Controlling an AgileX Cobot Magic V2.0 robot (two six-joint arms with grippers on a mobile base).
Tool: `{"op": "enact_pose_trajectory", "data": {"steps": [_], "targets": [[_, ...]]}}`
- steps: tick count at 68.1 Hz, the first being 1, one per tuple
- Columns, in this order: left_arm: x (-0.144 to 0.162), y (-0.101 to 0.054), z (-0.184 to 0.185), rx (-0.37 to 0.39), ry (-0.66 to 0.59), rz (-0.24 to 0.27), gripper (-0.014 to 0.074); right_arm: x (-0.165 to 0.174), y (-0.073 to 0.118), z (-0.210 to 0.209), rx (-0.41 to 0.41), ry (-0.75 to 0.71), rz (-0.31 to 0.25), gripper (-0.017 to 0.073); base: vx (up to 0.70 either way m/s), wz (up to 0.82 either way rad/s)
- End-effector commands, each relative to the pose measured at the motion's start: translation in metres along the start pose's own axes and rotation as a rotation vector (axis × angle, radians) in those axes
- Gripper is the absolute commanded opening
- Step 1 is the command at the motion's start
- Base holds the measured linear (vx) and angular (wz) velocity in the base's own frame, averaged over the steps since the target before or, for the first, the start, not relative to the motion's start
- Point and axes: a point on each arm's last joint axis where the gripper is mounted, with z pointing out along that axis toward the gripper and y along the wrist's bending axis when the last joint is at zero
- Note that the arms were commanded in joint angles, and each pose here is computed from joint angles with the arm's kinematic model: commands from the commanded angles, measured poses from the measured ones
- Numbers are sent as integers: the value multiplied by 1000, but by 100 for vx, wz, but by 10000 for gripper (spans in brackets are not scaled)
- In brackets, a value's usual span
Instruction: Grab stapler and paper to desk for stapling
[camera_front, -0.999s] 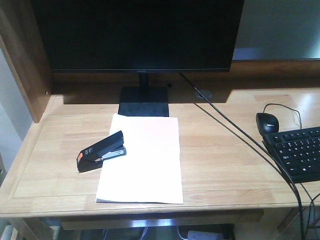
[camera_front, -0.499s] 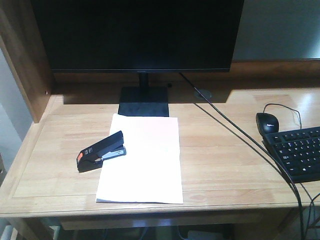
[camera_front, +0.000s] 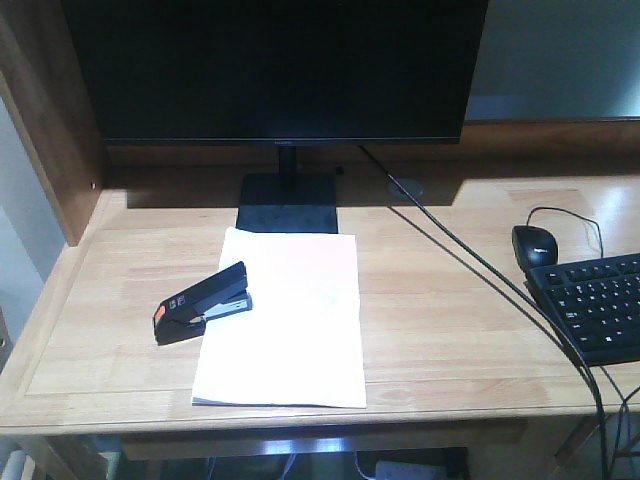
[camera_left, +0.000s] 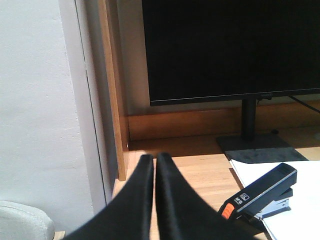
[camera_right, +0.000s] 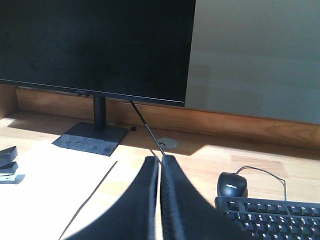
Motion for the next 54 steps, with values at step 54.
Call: {"op": "enact_pose_trajectory", "data": {"steps": [54], "targets": [[-3,0,-1,-6,-78,-15,-6,-12,2,-1,-25,-67,-25,-9,0,0]]}}
